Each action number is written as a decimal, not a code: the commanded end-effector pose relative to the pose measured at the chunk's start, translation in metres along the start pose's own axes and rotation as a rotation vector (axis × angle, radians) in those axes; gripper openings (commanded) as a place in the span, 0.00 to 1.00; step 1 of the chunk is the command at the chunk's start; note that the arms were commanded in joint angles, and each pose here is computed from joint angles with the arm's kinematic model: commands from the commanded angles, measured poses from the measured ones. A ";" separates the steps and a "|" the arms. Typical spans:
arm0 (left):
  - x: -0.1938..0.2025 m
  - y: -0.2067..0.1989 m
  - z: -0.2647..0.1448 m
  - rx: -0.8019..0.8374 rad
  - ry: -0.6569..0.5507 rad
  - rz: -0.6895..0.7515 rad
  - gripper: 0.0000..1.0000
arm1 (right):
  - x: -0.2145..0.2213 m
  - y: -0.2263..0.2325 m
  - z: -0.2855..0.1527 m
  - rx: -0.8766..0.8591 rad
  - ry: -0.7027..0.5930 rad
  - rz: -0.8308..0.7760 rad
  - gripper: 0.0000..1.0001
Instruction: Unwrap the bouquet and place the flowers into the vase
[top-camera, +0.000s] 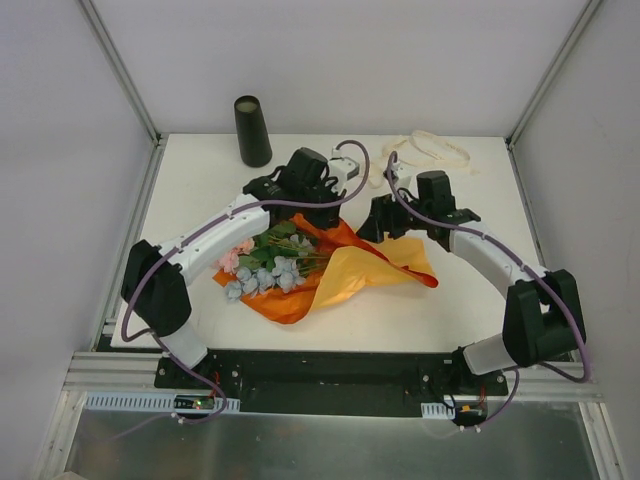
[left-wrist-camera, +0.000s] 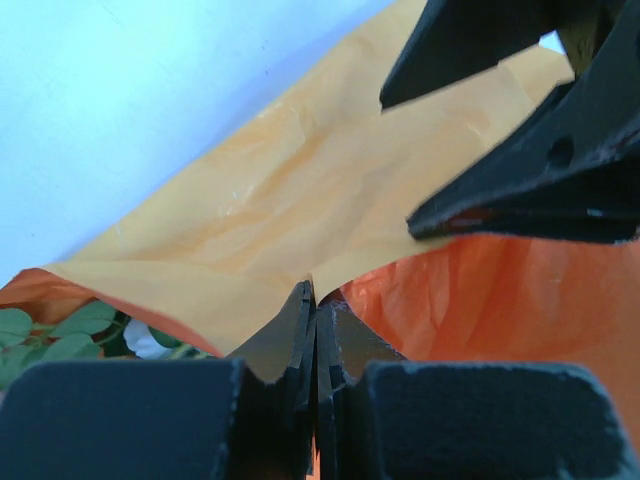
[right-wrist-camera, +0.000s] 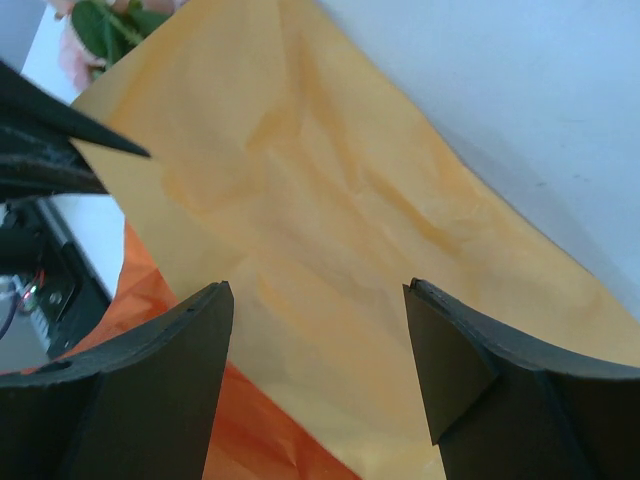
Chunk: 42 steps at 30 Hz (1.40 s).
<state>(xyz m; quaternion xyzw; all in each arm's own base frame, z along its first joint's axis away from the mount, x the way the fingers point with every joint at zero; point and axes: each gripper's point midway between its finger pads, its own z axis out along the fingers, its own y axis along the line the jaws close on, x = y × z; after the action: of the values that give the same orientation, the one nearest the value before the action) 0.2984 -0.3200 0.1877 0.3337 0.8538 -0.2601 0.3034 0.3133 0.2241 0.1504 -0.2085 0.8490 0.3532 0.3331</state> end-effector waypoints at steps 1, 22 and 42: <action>-0.036 0.013 -0.001 -0.064 -0.099 0.075 0.00 | -0.020 0.031 -0.002 -0.244 -0.019 -0.095 0.76; -0.112 0.112 0.061 -0.181 -0.196 0.013 0.00 | -0.052 -0.047 0.024 -0.028 -0.058 -0.046 0.76; -0.083 0.047 0.016 0.008 -0.149 -0.285 0.35 | -0.117 -0.197 0.077 0.449 -0.267 0.399 0.00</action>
<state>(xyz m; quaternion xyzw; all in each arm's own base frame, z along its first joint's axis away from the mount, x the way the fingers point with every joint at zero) 0.4621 -0.2981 0.1940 0.1814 0.8785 -0.2422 0.3698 0.5091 0.1805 0.0818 0.0243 0.8976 0.2465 0.3646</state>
